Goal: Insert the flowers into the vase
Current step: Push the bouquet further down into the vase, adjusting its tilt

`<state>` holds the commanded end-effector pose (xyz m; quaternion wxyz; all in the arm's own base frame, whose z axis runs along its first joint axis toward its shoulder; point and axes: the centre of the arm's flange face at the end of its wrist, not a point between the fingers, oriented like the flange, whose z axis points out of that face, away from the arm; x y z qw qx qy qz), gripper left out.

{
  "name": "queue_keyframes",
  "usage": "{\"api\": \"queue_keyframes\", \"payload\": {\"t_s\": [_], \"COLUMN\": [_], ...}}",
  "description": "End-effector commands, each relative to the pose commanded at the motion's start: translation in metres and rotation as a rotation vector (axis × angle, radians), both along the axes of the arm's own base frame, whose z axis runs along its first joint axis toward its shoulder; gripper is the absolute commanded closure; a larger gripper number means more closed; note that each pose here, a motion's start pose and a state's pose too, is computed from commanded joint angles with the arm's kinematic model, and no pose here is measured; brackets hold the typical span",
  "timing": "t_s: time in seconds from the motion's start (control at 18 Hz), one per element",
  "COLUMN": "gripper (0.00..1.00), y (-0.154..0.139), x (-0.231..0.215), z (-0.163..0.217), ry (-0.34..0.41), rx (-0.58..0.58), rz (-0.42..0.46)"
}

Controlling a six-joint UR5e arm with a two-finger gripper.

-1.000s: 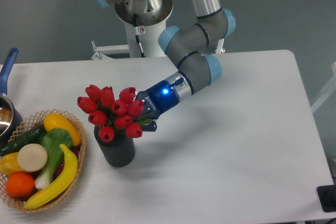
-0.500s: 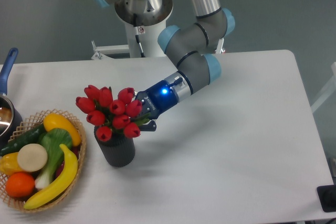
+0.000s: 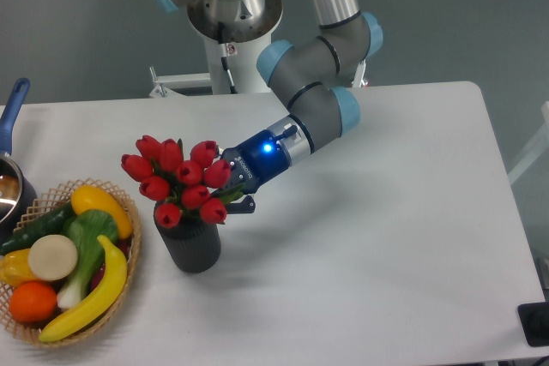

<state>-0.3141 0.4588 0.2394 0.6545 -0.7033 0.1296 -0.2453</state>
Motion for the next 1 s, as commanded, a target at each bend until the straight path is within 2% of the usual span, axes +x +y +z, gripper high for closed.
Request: {"api": "queue_keyframes", "payload": {"t_s": [0.78, 0.89, 1.0], "gripper": [0.59, 0.52, 0.51], "y": [-0.001, -0.001, -0.001], "x": [0.001, 0.002, 0.003], "z": [0.013, 0.017, 0.019], "ry": [0.02, 0.025, 0.03], "rx": [0.012, 0.015, 0.018], "rz": [0.0, 0.0, -0.001]}}
